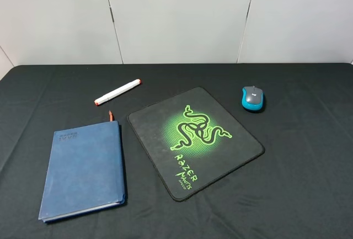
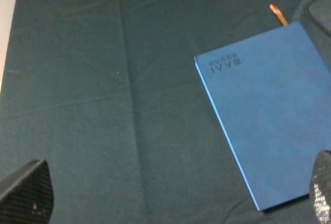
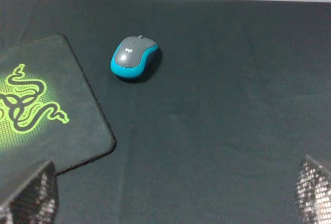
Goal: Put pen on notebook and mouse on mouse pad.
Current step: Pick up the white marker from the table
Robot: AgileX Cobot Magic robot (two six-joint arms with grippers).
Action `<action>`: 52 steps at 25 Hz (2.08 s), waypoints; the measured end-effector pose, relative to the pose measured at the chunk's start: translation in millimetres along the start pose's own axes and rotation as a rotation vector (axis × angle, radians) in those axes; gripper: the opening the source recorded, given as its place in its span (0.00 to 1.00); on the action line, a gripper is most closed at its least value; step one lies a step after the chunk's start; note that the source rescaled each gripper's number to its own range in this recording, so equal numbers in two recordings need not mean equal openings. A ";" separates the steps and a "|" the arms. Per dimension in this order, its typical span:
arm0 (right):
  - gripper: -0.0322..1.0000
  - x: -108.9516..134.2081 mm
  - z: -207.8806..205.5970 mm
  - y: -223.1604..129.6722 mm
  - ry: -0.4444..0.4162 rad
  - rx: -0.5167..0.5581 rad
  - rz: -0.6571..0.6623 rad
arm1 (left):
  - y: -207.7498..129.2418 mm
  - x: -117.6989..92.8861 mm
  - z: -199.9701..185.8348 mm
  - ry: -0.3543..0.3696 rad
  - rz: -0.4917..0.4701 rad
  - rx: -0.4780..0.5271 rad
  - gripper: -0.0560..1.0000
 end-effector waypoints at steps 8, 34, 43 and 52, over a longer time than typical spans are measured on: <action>1.00 0.0 0.0 0.0 0.000 0.000 0.000 | 60.2 -1.6 36.7 0.008 0.080 0.161 0.98; 1.00 0.0 0.0 0.0 0.000 0.000 0.000 | 119.9 -82.0 264.7 -0.121 0.393 0.612 0.97; 1.00 0.0 0.0 0.0 0.000 0.000 0.000 | 118.2 -98.7 339.9 -0.128 0.444 0.656 0.97; 1.00 0.0 0.0 0.0 0.000 0.000 0.000 | 112.0 -129.8 413.4 -0.187 0.471 0.663 0.97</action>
Point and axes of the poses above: a point on each arm's last joint axis where the gripper is mounted, z pointing out along that axis toward the gripper, x along the wrist's bending axis when the last joint is at zero, y = z × x, the point moved 1 cm from there along z, pointing out along that axis toward the gripper, and after that the axes turned 9 degrees about -z, right-handed, at the moved point
